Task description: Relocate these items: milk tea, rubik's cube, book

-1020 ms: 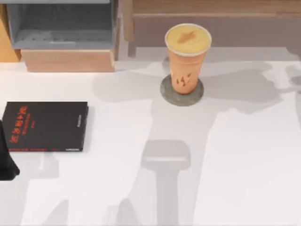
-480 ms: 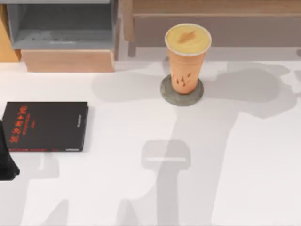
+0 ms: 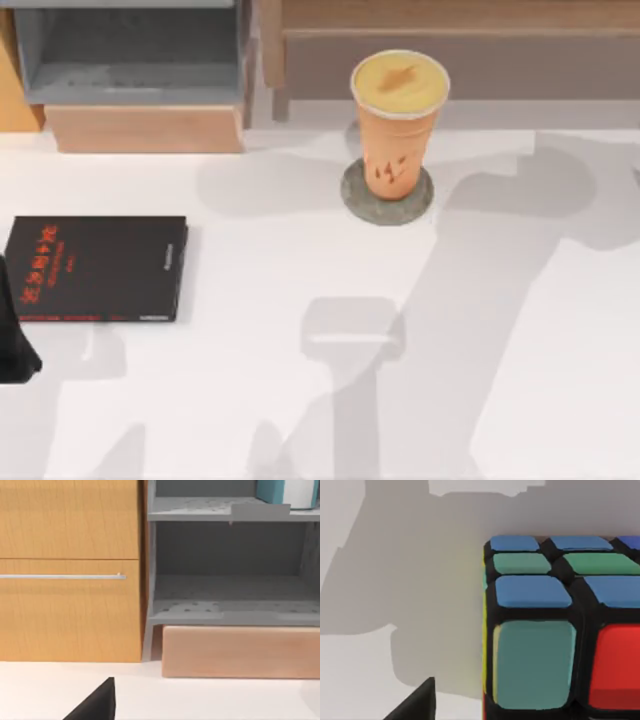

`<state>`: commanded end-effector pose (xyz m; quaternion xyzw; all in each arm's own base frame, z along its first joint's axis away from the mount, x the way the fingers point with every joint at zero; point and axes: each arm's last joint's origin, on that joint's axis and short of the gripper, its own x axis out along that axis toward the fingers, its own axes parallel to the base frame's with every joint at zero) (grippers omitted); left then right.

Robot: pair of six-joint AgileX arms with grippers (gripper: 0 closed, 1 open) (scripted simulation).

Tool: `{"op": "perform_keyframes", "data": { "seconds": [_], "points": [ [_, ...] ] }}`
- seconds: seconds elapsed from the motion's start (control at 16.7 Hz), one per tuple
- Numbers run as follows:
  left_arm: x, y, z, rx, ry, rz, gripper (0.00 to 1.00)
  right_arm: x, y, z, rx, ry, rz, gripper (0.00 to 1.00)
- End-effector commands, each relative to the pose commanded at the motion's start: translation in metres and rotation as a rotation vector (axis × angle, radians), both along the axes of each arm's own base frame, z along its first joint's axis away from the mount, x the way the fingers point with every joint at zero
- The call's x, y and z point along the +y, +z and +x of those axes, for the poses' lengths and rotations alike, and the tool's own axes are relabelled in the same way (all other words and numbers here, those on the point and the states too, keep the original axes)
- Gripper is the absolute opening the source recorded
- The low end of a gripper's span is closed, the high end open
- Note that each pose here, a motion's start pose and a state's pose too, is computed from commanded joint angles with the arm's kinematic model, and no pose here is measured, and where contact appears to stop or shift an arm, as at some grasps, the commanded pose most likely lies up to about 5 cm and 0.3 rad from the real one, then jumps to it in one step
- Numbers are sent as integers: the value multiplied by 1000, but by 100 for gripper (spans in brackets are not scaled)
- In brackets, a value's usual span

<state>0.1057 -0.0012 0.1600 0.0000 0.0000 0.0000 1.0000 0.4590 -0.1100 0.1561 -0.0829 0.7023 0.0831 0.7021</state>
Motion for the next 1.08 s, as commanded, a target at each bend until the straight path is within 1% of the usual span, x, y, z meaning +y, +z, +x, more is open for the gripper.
{"op": "perform_keyframes", "data": {
  "seconds": [0.24, 1.02, 1.08],
  "points": [
    [0, 0, 0, 0, 0, 0, 100, 0, -2, 0, 0, 0, 0, 100],
    [0, 0, 0, 0, 0, 0, 100, 0, -2, 0, 0, 0, 0, 2],
    [0, 0, 0, 0, 0, 0, 100, 0, -2, 0, 0, 0, 0, 0]
  ]
}}
